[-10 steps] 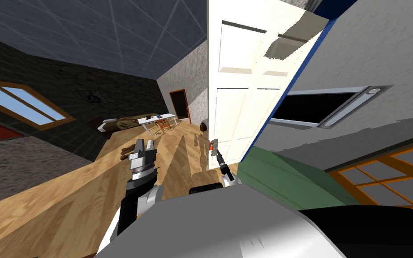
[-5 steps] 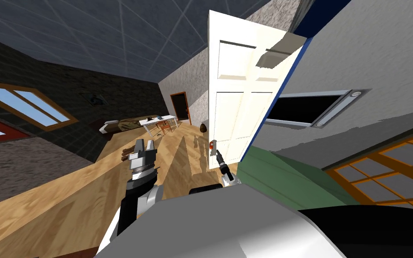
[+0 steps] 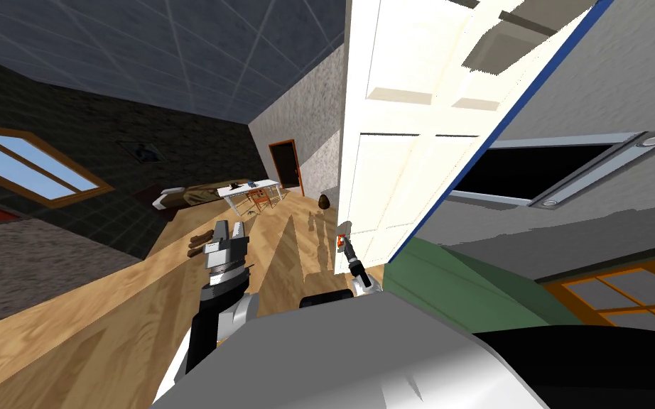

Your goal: Push the door open

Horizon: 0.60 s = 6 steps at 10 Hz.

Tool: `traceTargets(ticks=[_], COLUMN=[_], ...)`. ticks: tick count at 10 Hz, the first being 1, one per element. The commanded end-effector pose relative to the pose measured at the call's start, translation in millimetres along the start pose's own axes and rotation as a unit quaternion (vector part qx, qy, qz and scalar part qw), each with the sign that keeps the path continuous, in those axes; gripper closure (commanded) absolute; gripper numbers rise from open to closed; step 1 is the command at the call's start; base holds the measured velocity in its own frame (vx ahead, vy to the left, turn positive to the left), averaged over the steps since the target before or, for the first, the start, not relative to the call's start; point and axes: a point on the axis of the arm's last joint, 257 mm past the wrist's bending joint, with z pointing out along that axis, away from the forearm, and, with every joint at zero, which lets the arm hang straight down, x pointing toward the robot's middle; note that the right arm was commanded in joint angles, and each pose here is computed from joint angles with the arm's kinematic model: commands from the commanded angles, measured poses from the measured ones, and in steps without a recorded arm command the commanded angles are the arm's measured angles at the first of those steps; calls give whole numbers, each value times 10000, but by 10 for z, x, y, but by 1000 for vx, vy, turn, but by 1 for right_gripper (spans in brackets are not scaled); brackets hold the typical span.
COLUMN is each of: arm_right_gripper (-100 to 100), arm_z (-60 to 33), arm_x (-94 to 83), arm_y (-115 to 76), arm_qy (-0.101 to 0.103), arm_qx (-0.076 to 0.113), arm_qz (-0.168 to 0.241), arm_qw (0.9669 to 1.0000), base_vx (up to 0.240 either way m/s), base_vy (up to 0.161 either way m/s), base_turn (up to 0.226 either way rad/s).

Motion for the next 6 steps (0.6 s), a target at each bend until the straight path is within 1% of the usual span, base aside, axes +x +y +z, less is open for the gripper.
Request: traceTargets(ticks=[1, 2, 3, 6], arm_right_gripper=[-100, -100, 100, 100], arm_z=[-5, -3, -3, -3], arm_x=[5, 3, 3, 3], arm_y=[3, 3, 3, 3], arm_qy=[-23, -14, -14, -14], arm_qx=[-15, -9, -9, -9], arm_qz=[16, 10, 10, 10], arm_qw=[10000, 10000, 10000, 10000], base_vx=[231, 100, -16, -31], base_vy=[16, 7, 0, -2], base_turn=[22, 6, -11, 3])
